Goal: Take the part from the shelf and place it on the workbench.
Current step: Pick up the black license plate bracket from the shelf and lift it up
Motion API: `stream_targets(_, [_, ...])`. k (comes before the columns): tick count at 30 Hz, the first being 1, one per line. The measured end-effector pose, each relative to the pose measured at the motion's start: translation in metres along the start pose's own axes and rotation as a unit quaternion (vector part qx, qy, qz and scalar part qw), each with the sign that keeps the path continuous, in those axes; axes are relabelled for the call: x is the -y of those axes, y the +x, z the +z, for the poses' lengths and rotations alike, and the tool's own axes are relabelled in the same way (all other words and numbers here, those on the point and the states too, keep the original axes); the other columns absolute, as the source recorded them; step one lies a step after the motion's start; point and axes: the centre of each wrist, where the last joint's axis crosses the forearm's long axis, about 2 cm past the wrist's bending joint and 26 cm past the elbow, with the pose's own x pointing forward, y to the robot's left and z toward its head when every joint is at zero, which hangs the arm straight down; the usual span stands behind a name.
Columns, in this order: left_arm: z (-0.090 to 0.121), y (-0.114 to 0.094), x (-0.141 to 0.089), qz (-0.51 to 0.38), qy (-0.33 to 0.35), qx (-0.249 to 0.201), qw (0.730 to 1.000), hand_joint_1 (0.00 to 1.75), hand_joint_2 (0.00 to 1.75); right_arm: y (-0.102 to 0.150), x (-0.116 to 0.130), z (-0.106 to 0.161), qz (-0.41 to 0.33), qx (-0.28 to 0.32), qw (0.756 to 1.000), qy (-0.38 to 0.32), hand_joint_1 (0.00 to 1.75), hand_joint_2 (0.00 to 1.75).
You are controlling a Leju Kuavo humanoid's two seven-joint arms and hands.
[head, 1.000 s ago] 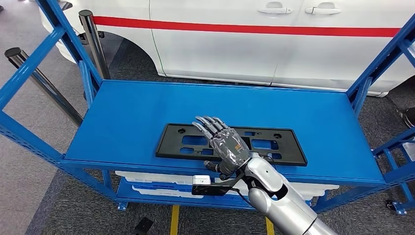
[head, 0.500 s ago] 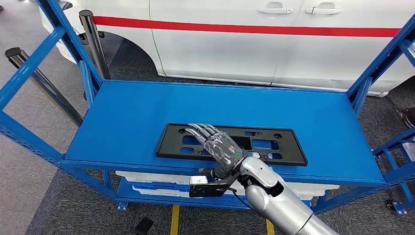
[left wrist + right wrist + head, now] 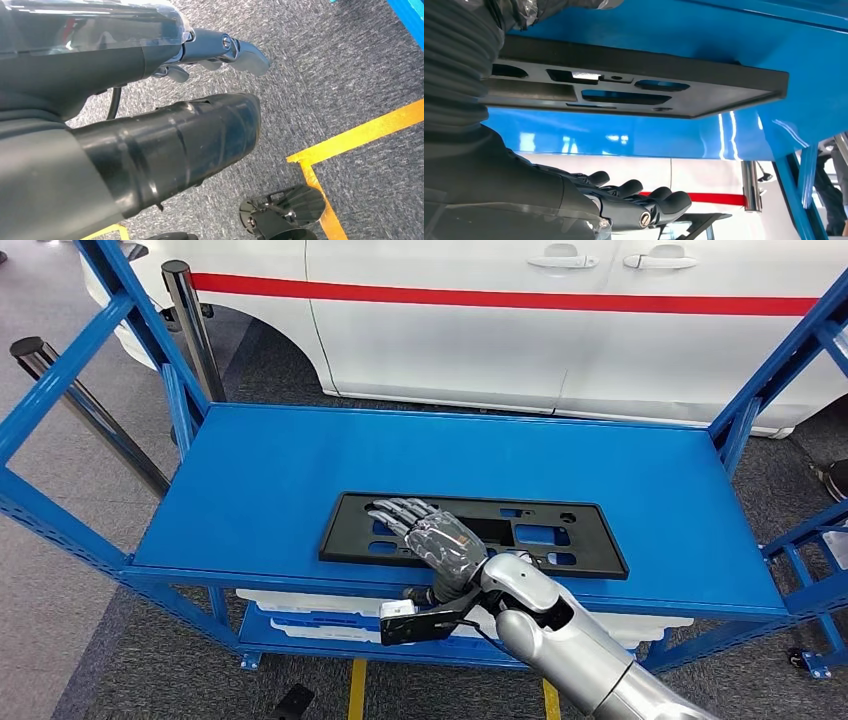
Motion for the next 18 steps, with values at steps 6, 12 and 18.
stream_targets(6, [0.0, -0.0001, 0.0, 0.0, 0.0, 0.0, 1.0, 0.0, 0.0, -0.0028, 0.0003, -0.0008, 0.004, -0.004, 1.0, 0.007, 0.0, 1.75])
stream_targets(12, [0.0, 0.0, 0.0, 0.0, 0.0, 0.0, 1.0, 0.0, 0.0, -0.003, 0.0001, -0.0008, 0.004, -0.004, 1.0, 0.007, 0.0, 1.75])
stream_targets(18, [0.0001, -0.0002, 0.0001, 0.003, 0.001, 0.0, 1.0, 0.0, 0.0, -0.0076, -0.0004, -0.0002, 0.015, -0.02, 1.0, 0.018, 0.0, 1.75])
